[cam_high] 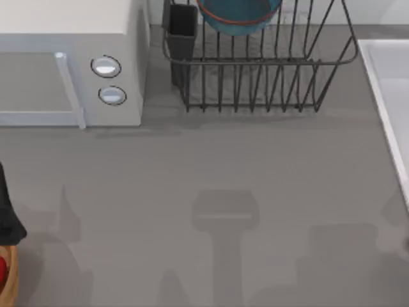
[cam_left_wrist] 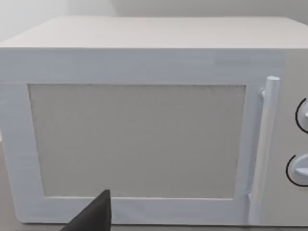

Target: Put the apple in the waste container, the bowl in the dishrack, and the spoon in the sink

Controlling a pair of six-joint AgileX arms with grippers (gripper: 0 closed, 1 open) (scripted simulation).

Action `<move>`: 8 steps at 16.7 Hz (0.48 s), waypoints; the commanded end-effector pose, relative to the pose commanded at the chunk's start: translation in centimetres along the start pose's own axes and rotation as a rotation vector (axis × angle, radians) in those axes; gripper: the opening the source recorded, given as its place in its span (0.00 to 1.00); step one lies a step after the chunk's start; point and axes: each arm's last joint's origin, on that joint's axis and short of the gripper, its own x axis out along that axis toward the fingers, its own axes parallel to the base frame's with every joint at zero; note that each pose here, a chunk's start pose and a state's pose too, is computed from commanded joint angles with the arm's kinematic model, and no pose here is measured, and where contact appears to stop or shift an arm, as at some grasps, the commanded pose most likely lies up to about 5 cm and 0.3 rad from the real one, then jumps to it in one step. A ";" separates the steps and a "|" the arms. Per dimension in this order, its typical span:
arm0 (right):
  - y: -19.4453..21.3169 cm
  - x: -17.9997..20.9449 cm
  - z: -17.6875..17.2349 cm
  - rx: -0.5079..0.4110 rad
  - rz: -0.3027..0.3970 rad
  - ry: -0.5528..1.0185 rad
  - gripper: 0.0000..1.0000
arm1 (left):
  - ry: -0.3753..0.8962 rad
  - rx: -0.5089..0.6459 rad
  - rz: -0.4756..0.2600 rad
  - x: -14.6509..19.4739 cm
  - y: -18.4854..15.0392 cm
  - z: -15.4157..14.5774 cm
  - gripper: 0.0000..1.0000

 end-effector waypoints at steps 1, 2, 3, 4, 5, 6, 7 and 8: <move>0.1 1.1 0.0 0.000 -0.002 -0.001 1.00 | 0.000 0.000 0.000 0.0 0.0 0.0 1.00; 0.1 2.1 -0.1 0.000 -0.001 -0.001 1.00 | 0.000 0.000 0.000 0.0 0.0 0.0 1.00; 0.3 2.9 -0.2 0.000 0.001 0.000 1.00 | 0.000 0.000 0.000 0.0 0.0 0.0 1.00; 0.4 3.5 -0.3 0.000 0.003 0.002 1.00 | 0.000 0.000 0.000 0.0 0.0 0.0 1.00; 0.5 3.8 -0.4 -0.001 0.005 0.004 1.00 | 0.000 0.000 0.000 0.0 0.0 0.0 1.00; 0.5 3.9 -0.4 0.000 0.006 0.004 1.00 | 0.000 0.000 0.000 0.0 0.0 0.0 1.00; 0.5 3.9 -0.4 0.000 0.006 0.004 1.00 | 0.000 0.000 0.000 0.0 0.0 0.0 1.00; 0.5 3.9 -0.4 0.000 0.006 0.004 1.00 | 0.000 0.000 0.000 0.0 0.0 0.0 1.00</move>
